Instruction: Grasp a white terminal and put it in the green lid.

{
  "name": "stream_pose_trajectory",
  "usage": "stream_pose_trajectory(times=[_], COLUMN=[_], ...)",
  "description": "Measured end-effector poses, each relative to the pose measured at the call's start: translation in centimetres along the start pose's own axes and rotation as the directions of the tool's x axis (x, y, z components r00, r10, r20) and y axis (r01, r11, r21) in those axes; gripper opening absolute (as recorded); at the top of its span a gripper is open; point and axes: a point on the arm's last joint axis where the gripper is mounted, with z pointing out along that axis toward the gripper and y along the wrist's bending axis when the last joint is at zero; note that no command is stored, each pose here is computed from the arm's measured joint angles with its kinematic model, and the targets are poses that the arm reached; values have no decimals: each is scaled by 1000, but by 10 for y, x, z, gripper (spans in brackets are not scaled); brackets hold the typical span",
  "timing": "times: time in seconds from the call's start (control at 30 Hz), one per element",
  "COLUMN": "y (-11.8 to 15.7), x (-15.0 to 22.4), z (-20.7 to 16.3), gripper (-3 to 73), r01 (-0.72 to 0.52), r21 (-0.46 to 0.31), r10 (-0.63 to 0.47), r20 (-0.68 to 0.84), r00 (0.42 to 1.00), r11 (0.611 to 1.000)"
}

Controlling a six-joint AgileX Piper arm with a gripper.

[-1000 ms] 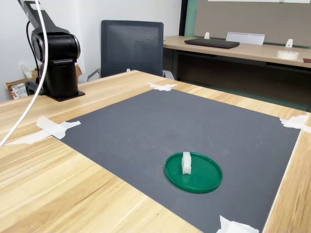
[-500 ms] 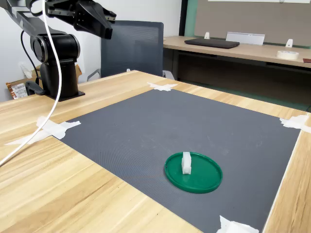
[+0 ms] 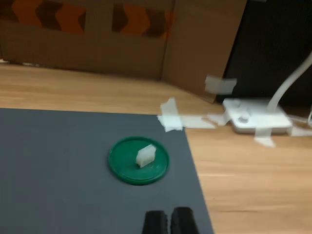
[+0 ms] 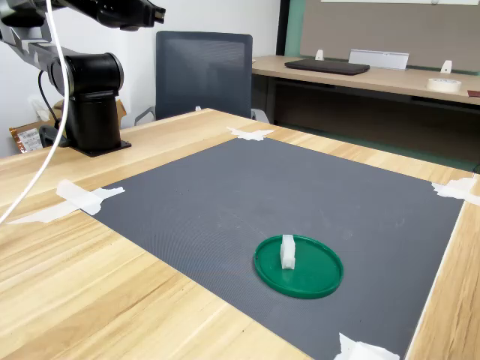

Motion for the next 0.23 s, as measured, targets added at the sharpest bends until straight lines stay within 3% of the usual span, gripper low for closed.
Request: stream_pose_trajectory(times=[0.23], y=[9], x=[44], z=[5], gripper=[-27], r01=[56], r21=[-21], r10=[-58], r20=[-105], r00=[993], r11=[998])
